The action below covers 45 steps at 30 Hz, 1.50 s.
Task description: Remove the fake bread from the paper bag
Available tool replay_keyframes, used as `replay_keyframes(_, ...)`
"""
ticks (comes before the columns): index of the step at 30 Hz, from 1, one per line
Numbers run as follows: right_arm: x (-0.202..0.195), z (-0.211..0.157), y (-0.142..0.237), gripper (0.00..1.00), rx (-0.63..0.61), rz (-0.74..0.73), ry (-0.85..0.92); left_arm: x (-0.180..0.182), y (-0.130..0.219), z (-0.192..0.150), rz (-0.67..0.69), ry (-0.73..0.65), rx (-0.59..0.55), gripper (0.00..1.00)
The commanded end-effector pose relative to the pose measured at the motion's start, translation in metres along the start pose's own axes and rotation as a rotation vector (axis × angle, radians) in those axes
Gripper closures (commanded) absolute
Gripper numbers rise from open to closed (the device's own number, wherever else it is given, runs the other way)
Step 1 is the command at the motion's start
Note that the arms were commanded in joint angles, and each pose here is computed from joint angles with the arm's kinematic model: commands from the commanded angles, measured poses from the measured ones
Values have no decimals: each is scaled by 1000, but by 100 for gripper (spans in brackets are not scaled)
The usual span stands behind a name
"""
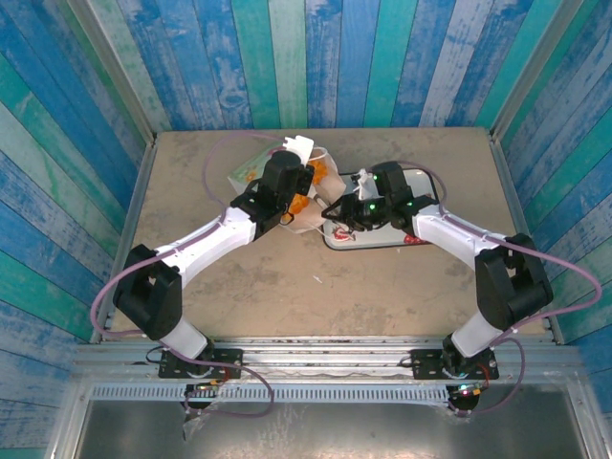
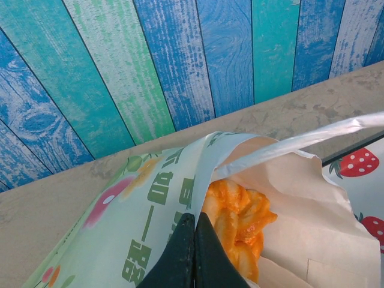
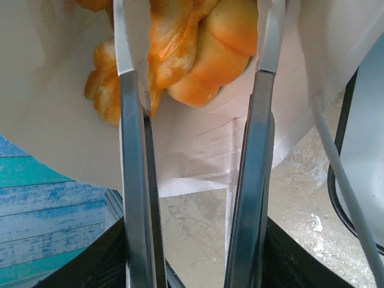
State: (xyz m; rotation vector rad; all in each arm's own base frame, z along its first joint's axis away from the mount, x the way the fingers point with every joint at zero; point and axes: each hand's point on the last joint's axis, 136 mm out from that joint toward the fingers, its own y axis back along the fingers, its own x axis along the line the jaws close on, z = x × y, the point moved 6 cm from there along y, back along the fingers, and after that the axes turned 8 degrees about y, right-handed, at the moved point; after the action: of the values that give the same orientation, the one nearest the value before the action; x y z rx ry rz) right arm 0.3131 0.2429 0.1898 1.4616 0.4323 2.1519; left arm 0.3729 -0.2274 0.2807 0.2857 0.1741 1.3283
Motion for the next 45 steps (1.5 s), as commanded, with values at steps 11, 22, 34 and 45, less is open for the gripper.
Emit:
replay_keyframes(11,29,8,3,81,-21,72,89,17,22,37,104,128,-103,100)
replay_keyframes(22,49,-6,20,94,-5,48,171,22,16,32,182,158,-85,100)
replay_keyframes(34,57,-15,40,99,5,6,236,24,15,33,199,166,-91,100)
replay_keyframes(45,62,-20,75,99,-32,-94,281,28,15,34,235,156,-93,100)
